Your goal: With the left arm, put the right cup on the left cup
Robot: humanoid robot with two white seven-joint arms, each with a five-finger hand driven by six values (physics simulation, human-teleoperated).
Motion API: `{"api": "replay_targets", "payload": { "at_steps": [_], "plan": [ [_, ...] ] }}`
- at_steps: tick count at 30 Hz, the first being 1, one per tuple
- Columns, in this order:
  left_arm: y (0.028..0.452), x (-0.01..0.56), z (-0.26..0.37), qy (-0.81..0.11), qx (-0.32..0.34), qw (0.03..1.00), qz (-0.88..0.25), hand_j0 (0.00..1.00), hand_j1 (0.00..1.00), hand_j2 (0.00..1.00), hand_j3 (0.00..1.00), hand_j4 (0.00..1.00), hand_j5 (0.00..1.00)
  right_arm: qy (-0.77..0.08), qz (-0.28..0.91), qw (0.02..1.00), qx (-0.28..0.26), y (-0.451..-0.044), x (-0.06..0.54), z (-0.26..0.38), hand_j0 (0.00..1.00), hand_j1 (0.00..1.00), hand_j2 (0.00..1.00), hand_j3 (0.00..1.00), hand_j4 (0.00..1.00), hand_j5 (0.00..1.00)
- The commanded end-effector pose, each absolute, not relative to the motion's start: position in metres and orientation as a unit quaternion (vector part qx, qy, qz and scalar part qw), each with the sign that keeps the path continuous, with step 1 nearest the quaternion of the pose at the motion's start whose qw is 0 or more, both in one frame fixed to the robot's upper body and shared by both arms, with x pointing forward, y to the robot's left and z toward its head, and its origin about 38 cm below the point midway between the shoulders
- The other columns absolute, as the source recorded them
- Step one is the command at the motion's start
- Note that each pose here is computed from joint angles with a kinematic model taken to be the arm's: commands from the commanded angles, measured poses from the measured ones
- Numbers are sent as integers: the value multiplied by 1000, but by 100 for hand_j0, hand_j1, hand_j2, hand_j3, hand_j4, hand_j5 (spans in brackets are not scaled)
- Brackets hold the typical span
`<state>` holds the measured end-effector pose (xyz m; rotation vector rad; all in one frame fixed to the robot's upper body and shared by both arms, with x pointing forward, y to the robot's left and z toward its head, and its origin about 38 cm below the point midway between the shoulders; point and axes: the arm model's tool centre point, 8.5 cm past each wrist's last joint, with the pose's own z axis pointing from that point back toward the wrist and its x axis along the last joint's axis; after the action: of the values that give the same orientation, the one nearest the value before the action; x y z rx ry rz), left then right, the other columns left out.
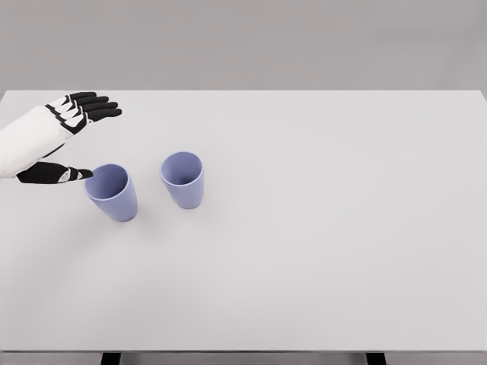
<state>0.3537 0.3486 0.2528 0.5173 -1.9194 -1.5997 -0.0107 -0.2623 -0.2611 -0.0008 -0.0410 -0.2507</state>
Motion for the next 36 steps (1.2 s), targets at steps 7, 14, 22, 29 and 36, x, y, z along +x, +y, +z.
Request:
{"api": "replay_targets", "payload": {
  "at_steps": [7,14,22,29,36],
  "plan": [
    [349,354,253,-721,193,292,-598,100,100,100,100,100,100,-20,-125,992,0,-262,-11,-261,100,100,100,100,100,100],
    [332,358,256,-727,206,264,-599,100,100,100,100,100,100,-20,-126,992,0,-262,-11,-261,100,100,100,100,100,100],
    [334,368,296,-635,148,264,-710,99,99,99,99,99,99,-20,-126,992,0,-262,-11,-261,100,100,100,100,100,100],
    [321,406,342,-656,177,360,-640,100,100,100,100,100,100,-20,-126,992,0,-262,-11,-261,100,100,100,100,100,100],
    [253,413,291,-572,71,353,-737,100,100,100,100,100,100,-20,-126,992,0,-262,-11,-261,100,100,100,100,100,100]
  ]
}}
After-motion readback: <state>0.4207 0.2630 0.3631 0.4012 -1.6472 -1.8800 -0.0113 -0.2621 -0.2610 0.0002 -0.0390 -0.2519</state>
